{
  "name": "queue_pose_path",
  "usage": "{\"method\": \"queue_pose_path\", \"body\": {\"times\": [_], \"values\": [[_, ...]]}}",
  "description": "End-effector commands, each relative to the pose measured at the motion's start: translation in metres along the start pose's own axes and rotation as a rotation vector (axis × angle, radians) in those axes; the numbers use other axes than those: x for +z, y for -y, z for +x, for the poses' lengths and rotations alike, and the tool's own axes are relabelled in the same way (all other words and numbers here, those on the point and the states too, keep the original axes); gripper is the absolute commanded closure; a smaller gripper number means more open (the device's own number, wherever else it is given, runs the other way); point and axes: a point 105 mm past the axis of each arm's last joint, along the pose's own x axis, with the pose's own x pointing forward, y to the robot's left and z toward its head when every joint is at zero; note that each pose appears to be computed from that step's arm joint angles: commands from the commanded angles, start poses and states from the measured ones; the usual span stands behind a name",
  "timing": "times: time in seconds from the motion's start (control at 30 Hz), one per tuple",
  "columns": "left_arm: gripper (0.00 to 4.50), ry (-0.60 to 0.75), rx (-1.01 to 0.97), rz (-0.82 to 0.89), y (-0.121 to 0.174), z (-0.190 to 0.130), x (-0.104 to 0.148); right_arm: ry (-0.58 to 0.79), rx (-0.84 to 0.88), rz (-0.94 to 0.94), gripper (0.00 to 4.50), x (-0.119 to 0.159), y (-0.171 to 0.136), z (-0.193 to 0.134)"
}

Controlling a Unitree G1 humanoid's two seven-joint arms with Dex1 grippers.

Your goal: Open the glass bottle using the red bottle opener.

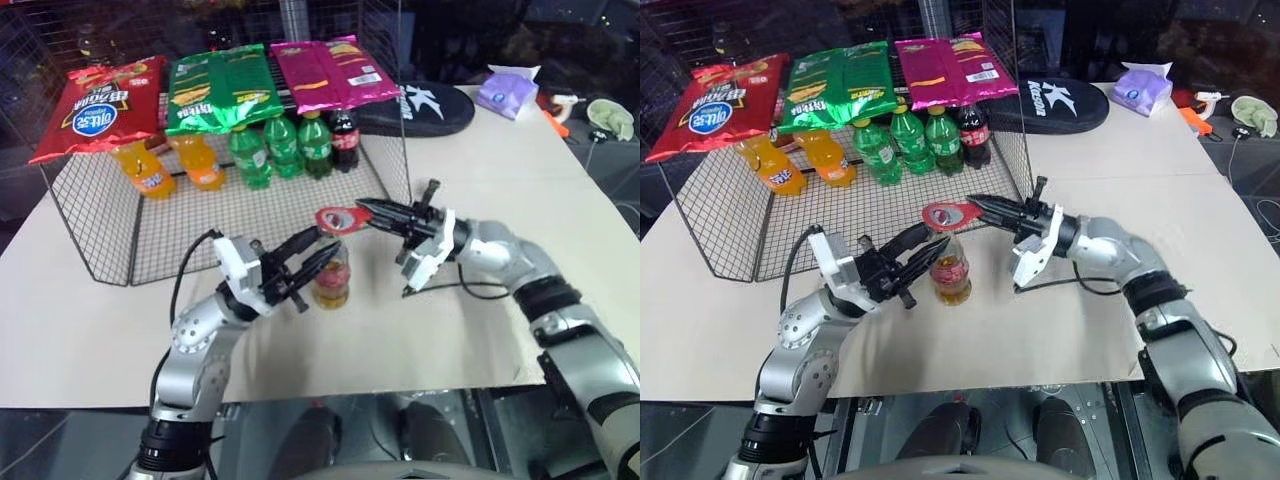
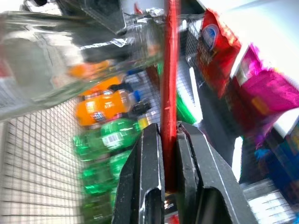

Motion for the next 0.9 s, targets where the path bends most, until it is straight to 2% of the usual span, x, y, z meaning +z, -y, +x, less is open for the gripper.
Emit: {"method": "queue_pose_path", "body": {"times": [0.03, 0.23, 0.53, 0.8, 0.9], "values": [[3.41, -0.09, -0.005, -0.035, 0.005, -0.004, -0.021, -0.022, 0.056, -0.047, 4.5, -0.007, -0.002, -0.004], [3.41, -0.09, -0.002, -0.038, 0.006, -0.004, -0.022, -0.04, -0.017, -0.089, 4.5, -0.011, 0.02, -0.005], [3.41, -0.095, 0.001, -0.039, 0.008, -0.006, -0.022, -0.124, -0.268, -0.013, 4.5, -0.023, 0.053, -0.015], [3.41, -0.094, 0.006, -0.036, 0.007, -0.006, -0.022, -0.233, -0.318, 0.119, 4.5, -0.036, 0.042, -0.03], [3.41, -0.094, 0.04, -0.019, 0.001, -0.007, -0.019, -0.291, -0.352, 0.233, 4.5, -0.041, 0.03, -0.038]]}}
